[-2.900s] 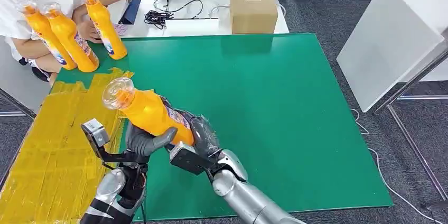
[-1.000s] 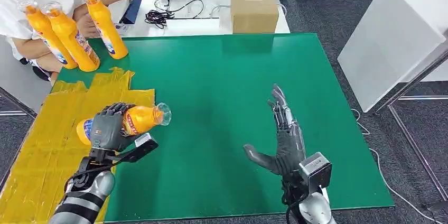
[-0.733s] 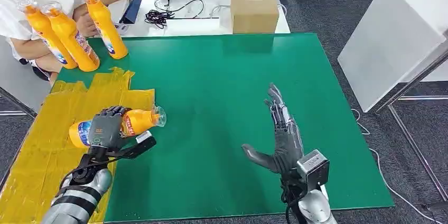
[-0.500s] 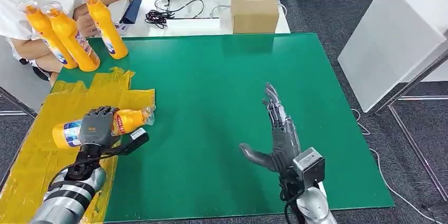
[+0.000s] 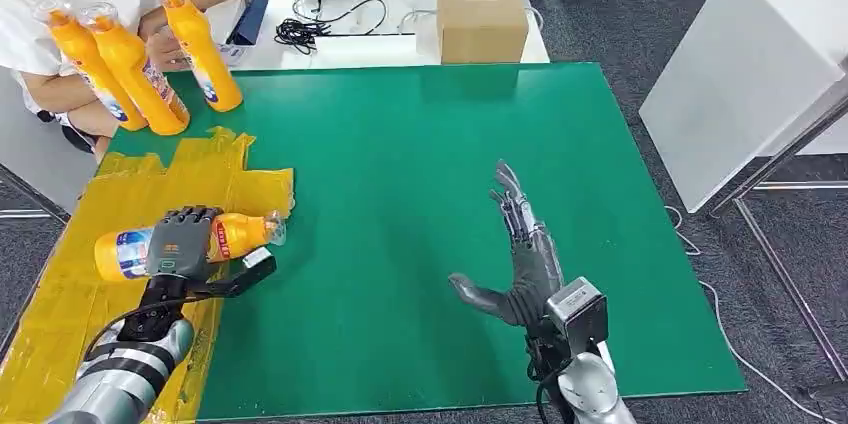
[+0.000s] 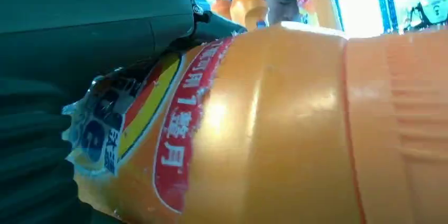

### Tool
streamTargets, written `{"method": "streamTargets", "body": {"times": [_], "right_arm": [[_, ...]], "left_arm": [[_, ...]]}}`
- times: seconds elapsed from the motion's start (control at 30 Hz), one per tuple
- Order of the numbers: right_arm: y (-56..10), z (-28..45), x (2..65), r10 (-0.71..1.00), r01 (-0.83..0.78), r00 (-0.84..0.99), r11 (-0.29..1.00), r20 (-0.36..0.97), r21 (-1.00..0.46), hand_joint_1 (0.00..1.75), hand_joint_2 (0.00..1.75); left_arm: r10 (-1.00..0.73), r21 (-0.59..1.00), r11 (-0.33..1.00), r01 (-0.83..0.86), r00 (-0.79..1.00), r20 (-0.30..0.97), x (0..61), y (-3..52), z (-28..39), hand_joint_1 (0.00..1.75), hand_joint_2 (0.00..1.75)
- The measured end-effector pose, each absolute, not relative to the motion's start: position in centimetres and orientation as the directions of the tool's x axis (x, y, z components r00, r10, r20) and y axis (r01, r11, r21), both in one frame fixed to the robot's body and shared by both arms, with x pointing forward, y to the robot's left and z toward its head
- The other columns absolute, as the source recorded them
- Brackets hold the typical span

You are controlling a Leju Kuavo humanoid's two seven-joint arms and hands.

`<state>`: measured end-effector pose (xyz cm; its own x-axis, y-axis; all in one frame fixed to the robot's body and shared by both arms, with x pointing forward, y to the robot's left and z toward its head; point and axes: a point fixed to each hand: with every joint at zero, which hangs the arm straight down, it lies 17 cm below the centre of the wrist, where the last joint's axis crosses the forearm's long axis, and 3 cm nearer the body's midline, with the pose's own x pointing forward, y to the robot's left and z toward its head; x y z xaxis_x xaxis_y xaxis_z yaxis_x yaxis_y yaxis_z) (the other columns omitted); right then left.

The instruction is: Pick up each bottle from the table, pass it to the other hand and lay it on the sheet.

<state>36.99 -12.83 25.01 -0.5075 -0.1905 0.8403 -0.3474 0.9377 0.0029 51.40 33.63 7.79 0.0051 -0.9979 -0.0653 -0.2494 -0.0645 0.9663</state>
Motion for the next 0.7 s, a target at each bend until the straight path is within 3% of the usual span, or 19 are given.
{"method": "streamTargets", "body": {"times": [0.63,0.67,0.7], "right_arm": [[-14.2,21.7,38.2,-0.095,-0.255,-0.408,0.967,0.908,-0.013,0.00,0.00],[-14.2,21.6,38.2,-0.094,-0.255,-0.406,0.967,0.909,-0.014,0.00,1.75],[-14.2,21.5,38.2,-0.092,-0.255,-0.404,0.967,0.910,-0.015,0.00,1.75]], "left_arm": [[-0.946,0.913,0.317,-0.257,-0.013,0.325,48.6,31.8,5.8,0.00,1.75],[-0.942,0.910,0.326,-0.257,-0.015,0.334,48.4,31.6,5.8,0.00,1.75],[-0.938,0.904,0.339,-0.259,-0.016,0.347,48.2,31.5,5.8,0.00,1.75]]}}
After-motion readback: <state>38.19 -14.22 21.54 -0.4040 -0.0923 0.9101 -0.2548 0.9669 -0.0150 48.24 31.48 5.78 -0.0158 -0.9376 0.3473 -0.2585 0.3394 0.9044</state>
